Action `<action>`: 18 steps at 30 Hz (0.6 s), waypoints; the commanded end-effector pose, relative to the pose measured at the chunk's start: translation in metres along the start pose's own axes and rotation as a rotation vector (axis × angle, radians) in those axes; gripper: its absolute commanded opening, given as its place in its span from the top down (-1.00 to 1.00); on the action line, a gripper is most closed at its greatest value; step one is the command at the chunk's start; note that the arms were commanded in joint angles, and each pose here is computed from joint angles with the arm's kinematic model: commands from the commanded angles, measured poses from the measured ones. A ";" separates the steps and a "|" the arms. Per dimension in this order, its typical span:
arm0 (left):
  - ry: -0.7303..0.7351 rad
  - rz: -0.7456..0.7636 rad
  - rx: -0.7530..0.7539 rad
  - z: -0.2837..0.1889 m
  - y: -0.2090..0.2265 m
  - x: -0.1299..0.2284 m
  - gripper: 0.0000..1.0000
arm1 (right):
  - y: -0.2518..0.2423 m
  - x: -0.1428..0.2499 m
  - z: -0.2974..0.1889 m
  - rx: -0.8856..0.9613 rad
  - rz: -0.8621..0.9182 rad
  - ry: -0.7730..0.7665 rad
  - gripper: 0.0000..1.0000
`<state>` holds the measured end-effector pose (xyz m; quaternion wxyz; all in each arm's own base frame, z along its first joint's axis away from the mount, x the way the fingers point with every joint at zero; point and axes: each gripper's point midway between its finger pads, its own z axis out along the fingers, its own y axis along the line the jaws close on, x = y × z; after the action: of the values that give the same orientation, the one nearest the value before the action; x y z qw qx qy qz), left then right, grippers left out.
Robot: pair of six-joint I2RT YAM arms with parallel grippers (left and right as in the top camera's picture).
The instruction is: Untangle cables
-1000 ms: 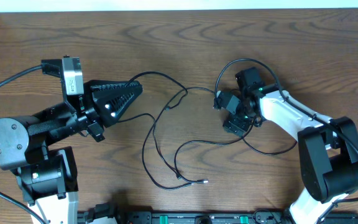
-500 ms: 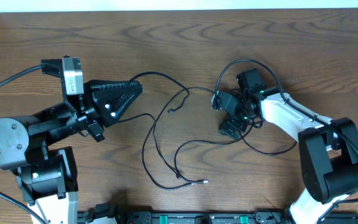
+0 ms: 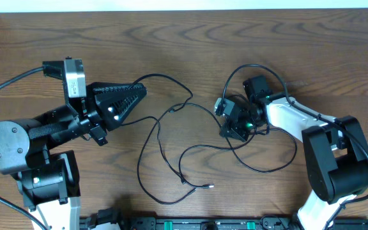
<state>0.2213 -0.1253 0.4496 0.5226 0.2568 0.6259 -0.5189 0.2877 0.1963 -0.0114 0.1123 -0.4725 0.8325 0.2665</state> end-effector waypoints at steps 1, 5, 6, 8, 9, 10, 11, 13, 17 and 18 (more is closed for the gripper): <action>0.007 0.034 0.014 0.000 -0.008 -0.003 0.85 | -0.005 0.124 0.033 0.110 0.200 0.430 0.97; 0.007 0.034 0.014 0.000 -0.008 -0.003 0.85 | -0.019 0.127 0.030 0.199 0.248 0.451 0.98; 0.007 0.033 0.014 0.000 -0.007 -0.003 0.85 | -0.024 0.128 0.029 0.234 0.266 0.454 0.98; 0.007 0.034 0.014 0.000 -0.008 -0.003 0.85 | -0.035 0.129 0.025 0.304 0.302 0.462 0.98; 0.007 0.034 0.014 0.000 -0.008 -0.003 0.85 | -0.042 0.128 0.022 0.347 0.325 0.463 0.98; 0.007 0.034 0.014 0.000 -0.008 -0.003 0.85 | -0.048 0.127 0.019 0.382 0.349 0.461 0.98; 0.007 0.034 0.014 0.000 -0.008 -0.003 0.85 | -0.056 0.124 0.015 0.415 0.371 0.453 0.99; 0.007 0.034 0.014 0.000 -0.008 -0.003 0.85 | -0.070 0.111 0.007 0.471 0.422 0.416 0.98; 0.007 0.034 0.015 0.000 -0.008 -0.003 0.85 | -0.100 0.072 -0.022 0.560 0.509 0.292 0.98; 0.007 0.033 0.014 0.000 -0.007 -0.003 0.85 | -0.108 0.059 -0.034 0.579 0.514 0.255 0.98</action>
<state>0.2212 -0.1253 0.4495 0.5224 0.2568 0.6260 -0.5190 0.3382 0.1743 -0.0072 0.1120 -0.3096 0.9278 0.1756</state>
